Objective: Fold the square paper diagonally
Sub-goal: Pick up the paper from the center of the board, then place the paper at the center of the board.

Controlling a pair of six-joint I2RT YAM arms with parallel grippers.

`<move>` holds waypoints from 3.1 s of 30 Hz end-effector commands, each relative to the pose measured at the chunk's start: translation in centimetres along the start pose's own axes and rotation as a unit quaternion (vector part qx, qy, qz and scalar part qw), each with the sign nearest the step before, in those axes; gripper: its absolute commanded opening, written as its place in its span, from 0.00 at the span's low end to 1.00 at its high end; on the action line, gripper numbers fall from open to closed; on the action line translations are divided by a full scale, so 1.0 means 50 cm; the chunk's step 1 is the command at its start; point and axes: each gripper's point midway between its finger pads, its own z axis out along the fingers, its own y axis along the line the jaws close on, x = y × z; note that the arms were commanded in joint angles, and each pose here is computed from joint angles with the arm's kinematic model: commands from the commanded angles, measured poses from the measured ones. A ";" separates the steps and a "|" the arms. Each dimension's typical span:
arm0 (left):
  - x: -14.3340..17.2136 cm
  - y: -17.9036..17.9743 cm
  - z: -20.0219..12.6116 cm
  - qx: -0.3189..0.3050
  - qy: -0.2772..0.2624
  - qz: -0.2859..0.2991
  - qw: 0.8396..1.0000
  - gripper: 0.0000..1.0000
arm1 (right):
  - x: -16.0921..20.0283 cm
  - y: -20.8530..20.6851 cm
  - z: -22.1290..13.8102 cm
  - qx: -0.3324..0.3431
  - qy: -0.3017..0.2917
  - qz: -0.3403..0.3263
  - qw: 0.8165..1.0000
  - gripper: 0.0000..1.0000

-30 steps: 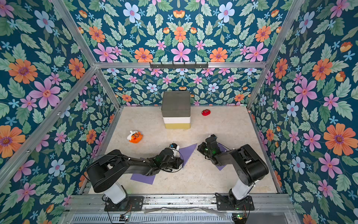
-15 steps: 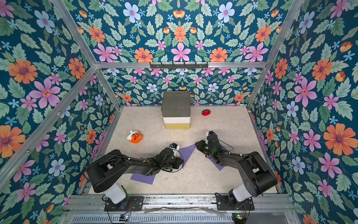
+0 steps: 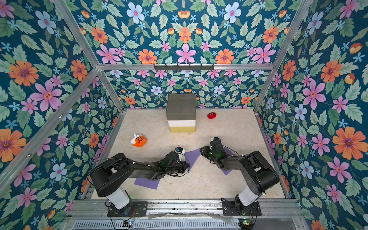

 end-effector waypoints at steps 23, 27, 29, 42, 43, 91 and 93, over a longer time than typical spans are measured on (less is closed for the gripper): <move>0.116 0.099 -0.016 -0.094 0.101 -0.010 0.990 0.00 | 0.022 0.053 0.024 -0.134 0.007 0.015 0.991 0.33; 0.115 0.098 -0.014 -0.093 0.102 -0.009 0.990 0.00 | 0.013 0.053 0.027 -0.126 -0.001 0.009 0.992 0.30; 0.113 0.097 -0.014 -0.093 0.101 -0.009 0.990 0.00 | 0.012 0.050 0.031 -0.124 0.000 0.009 0.992 0.27; 0.104 0.093 -0.020 -0.093 0.092 -0.008 0.991 0.00 | -0.006 0.055 0.039 -0.118 -0.015 0.005 0.993 0.00; 0.099 0.090 -0.022 -0.091 0.087 -0.008 0.992 0.00 | -0.006 0.055 0.038 -0.118 -0.015 0.006 0.993 0.00; -0.159 0.083 -0.206 -0.159 -0.184 0.003 0.970 0.29 | -0.233 -0.188 -0.064 0.108 -0.265 0.230 0.930 0.40; -0.160 0.099 -0.207 -0.164 -0.183 -0.013 0.969 0.29 | -0.229 -0.190 -0.068 0.112 -0.263 0.230 0.930 0.51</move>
